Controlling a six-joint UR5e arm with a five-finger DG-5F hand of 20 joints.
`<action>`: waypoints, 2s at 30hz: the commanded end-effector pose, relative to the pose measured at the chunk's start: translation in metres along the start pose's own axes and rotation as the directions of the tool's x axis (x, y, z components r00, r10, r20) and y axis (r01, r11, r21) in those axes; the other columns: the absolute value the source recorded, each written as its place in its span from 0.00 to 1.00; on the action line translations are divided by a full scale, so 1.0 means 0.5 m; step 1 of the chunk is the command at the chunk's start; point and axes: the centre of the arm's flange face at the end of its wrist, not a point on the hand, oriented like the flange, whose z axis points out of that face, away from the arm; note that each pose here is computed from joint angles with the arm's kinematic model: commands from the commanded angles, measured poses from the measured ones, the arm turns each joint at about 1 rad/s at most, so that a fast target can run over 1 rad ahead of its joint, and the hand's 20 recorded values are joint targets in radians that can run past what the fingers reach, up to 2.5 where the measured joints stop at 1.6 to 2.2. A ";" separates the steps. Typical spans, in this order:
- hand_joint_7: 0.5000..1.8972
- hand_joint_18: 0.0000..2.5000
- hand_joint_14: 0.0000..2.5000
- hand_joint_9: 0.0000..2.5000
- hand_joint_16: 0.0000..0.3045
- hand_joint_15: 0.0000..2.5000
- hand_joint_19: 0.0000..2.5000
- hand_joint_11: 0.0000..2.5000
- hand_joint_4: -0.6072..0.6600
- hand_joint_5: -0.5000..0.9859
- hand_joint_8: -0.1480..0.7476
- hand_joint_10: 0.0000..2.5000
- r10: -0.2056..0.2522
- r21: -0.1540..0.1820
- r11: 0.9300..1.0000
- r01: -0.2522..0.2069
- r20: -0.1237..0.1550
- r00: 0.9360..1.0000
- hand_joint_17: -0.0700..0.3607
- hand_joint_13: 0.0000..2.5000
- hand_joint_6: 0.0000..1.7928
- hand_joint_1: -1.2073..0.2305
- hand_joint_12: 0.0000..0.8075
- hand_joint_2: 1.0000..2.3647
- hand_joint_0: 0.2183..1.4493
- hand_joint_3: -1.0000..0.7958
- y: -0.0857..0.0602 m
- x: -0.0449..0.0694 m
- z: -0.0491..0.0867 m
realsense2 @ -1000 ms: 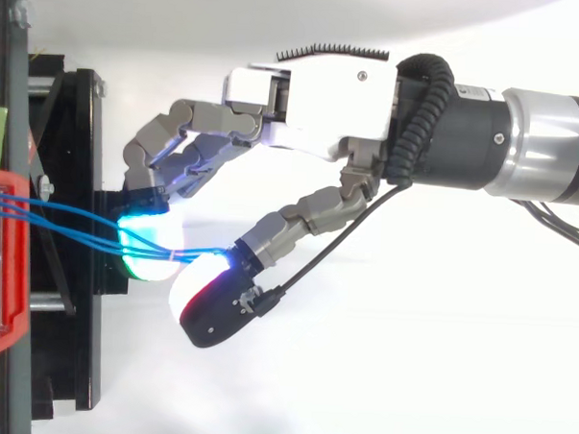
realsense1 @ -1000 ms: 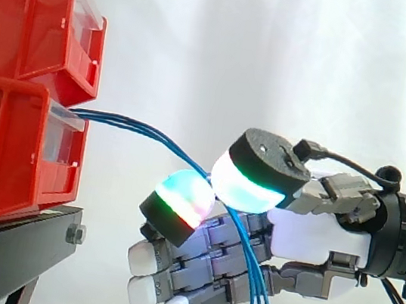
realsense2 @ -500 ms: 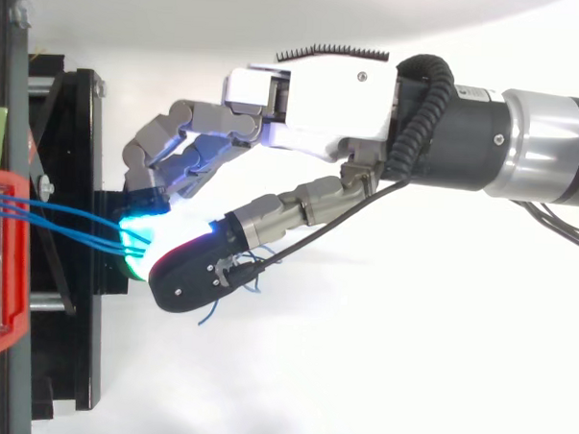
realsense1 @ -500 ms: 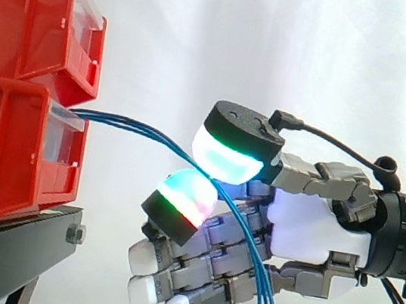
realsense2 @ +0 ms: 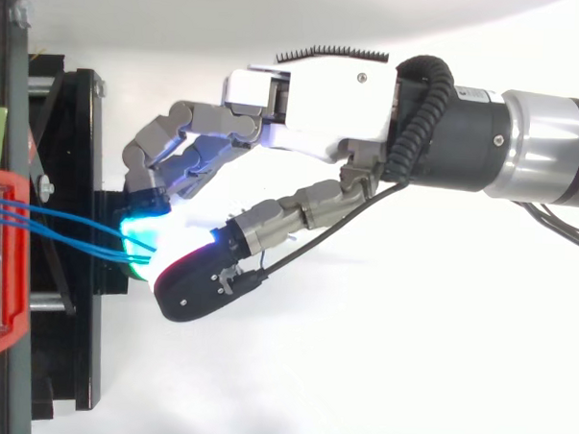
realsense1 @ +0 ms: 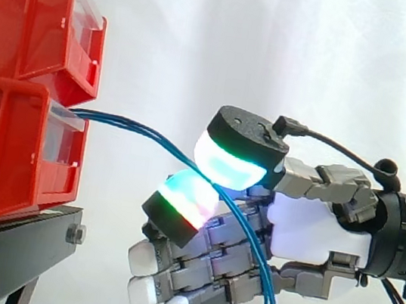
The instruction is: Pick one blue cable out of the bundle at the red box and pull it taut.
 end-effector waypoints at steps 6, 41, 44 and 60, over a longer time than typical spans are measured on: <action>0.50 0.25 0.00 0.24 0.18 0.09 0.09 0.15 0.44 0.22 0.50 0.00 0.000 -0.003 1.000 0.000 0.000 1.000 0.44 0.22 0.53 0.19 0.46 0.00 0.50 0.30 0.002 0.002 0.001; 0.43 0.24 0.00 0.23 0.17 0.09 0.10 0.15 0.49 0.22 0.45 0.00 0.000 -0.001 1.000 0.000 0.001 1.000 0.44 0.21 0.52 0.24 0.45 0.01 0.39 0.34 0.000 0.002 0.000; 0.46 0.24 0.00 0.23 0.17 0.09 0.10 0.15 0.46 0.22 0.45 0.00 0.000 -0.002 1.000 0.000 0.001 1.000 0.43 0.21 0.52 0.24 0.45 0.01 0.38 0.35 0.001 0.002 0.001; 0.36 0.23 0.00 0.22 0.17 0.08 0.08 0.15 0.47 0.20 0.43 0.00 -0.001 -0.001 1.000 0.001 0.001 1.000 0.42 0.20 0.53 0.20 0.44 0.00 0.49 0.30 0.000 0.002 0.000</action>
